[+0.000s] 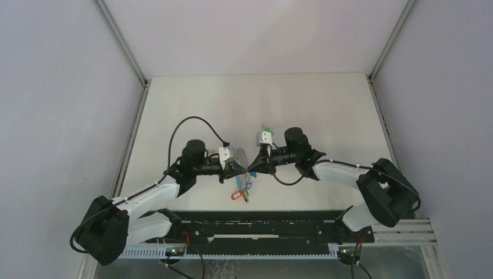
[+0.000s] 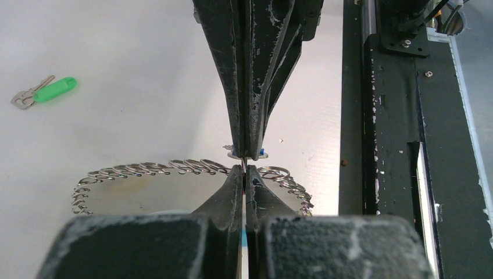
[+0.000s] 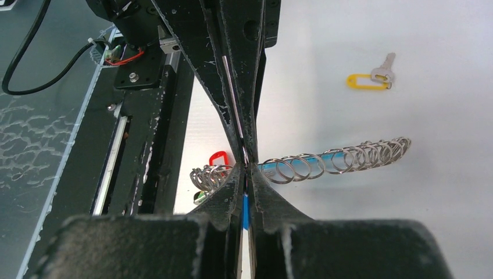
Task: Put the keys on the keyring
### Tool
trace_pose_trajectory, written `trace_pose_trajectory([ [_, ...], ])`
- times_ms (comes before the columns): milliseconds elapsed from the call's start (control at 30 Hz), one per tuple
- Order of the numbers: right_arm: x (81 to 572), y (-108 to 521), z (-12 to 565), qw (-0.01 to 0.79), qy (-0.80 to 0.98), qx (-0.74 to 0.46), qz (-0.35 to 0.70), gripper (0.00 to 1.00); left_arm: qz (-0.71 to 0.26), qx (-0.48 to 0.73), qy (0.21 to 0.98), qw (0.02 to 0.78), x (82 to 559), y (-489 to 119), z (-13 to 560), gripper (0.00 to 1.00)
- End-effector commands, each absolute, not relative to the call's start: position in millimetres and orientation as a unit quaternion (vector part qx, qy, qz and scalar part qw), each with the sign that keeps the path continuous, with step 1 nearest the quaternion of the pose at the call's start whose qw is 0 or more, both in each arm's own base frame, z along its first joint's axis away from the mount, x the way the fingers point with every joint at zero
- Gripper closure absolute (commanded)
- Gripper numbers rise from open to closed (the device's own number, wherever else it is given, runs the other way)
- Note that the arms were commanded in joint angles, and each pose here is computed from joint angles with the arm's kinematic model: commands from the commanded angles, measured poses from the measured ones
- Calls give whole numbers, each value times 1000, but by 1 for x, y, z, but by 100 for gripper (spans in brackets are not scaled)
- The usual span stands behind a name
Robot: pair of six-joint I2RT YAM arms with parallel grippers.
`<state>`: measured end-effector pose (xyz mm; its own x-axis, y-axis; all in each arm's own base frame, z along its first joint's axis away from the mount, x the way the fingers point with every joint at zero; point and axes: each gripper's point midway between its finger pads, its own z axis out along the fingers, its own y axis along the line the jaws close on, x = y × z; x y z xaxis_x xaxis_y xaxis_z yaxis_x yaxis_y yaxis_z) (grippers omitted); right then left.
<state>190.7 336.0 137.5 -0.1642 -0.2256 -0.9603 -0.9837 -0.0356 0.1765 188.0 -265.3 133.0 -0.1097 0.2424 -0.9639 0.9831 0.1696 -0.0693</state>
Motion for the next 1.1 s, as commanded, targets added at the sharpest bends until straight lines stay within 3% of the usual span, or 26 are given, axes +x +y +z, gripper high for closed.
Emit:
trace_pose_trajectory([
  [0, 183, 358, 182, 416, 496, -550, 528, 100, -432, 511, 552, 498, 187, -281, 167, 100],
  [467, 192, 367, 196, 424, 494, -537, 537, 100, -431, 507, 553, 501, 187, -284, 167, 100],
  [1067, 195, 350, 213, 436, 494, -536, 528, 86, -430, 465, 548, 546, 194, -278, 172, 100],
])
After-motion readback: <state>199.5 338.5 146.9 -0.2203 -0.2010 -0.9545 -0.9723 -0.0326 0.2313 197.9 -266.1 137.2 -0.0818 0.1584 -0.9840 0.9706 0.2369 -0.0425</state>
